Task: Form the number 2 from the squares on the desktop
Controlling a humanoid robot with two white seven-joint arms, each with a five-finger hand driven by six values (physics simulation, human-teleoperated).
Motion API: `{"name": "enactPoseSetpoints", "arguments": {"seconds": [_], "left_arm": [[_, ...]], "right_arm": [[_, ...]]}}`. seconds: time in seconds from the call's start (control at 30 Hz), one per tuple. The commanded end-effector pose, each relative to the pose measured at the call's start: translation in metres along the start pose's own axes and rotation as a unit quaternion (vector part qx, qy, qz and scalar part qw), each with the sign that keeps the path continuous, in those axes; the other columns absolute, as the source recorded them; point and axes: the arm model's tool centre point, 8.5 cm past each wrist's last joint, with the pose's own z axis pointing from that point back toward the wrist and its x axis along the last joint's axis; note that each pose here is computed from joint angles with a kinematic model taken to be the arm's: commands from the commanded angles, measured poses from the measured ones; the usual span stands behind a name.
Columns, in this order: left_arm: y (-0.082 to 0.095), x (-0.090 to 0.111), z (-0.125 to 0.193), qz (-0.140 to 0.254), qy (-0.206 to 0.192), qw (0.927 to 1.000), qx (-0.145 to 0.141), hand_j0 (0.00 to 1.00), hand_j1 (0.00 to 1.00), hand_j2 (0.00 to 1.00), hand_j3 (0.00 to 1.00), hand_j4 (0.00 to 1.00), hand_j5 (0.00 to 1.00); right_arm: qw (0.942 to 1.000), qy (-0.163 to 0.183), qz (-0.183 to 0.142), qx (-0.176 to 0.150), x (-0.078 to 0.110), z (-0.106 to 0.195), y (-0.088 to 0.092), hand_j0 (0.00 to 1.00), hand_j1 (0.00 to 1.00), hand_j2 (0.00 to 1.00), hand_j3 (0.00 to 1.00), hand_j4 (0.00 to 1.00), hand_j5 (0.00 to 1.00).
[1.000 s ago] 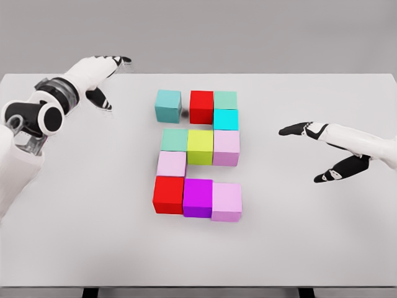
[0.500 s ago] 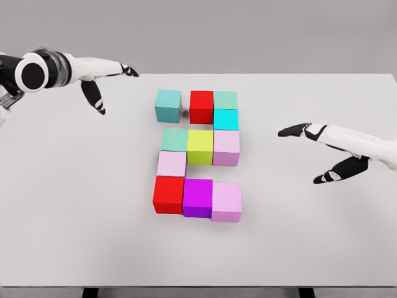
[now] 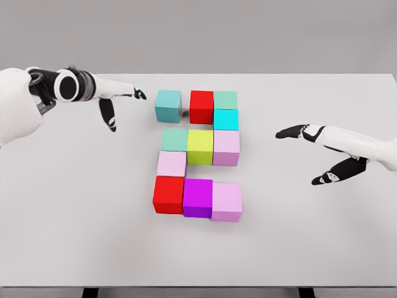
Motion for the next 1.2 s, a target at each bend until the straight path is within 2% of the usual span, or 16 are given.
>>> {"name": "enactPoseSetpoints", "arguments": {"seconds": [0.0,0.17,0.47,0.8,1.0,1.17], "left_arm": [[-0.002,0.007,-0.005,-0.004,-0.003,1.0000,-0.004,0.99,0.99,0.99,0.99,0.99,0.99],[-0.005,0.017,-0.011,-0.013,-0.010,0.9998,-0.011,0.99,0.99,0.99,0.99,0.99,0.99],[-0.009,0.015,-0.012,-0.012,-0.008,0.9998,-0.016,0.99,0.99,0.99,0.99,0.99,0.99],[-0.012,0.004,-0.017,-0.005,0.010,0.9997,-0.022,0.99,0.99,0.99,0.99,0.99,0.99],[-0.012,0.012,-0.021,-0.009,0.003,0.9997,-0.024,0.99,0.99,0.99,0.99,0.99,0.99],[-0.012,0.010,-0.023,-0.006,0.008,0.9996,-0.025,0.99,0.99,0.99,0.99,0.99,0.99]], "right_arm": [[1.0000,-0.002,-0.003,-0.002,0.001,0.000,0.000,1.00,1.00,1.00,1.00,1.00,1.00],[1.0000,-0.003,-0.002,-0.001,0.001,-0.001,0.000,1.00,1.00,1.00,1.00,1.00,1.00],[1.0000,-0.003,-0.003,0.000,0.001,-0.002,0.001,1.00,1.00,1.00,1.00,1.00,1.00],[1.0000,-0.004,-0.006,0.005,0.001,-0.003,0.004,1.00,1.00,1.00,1.00,1.00,1.00],[1.0000,-0.004,-0.006,0.005,0.001,-0.003,0.004,1.00,1.00,1.00,1.00,1.00,1.00],[1.0000,-0.004,-0.006,0.005,0.001,-0.003,0.004,1.00,1.00,1.00,1.00,1.00,1.00]]}}
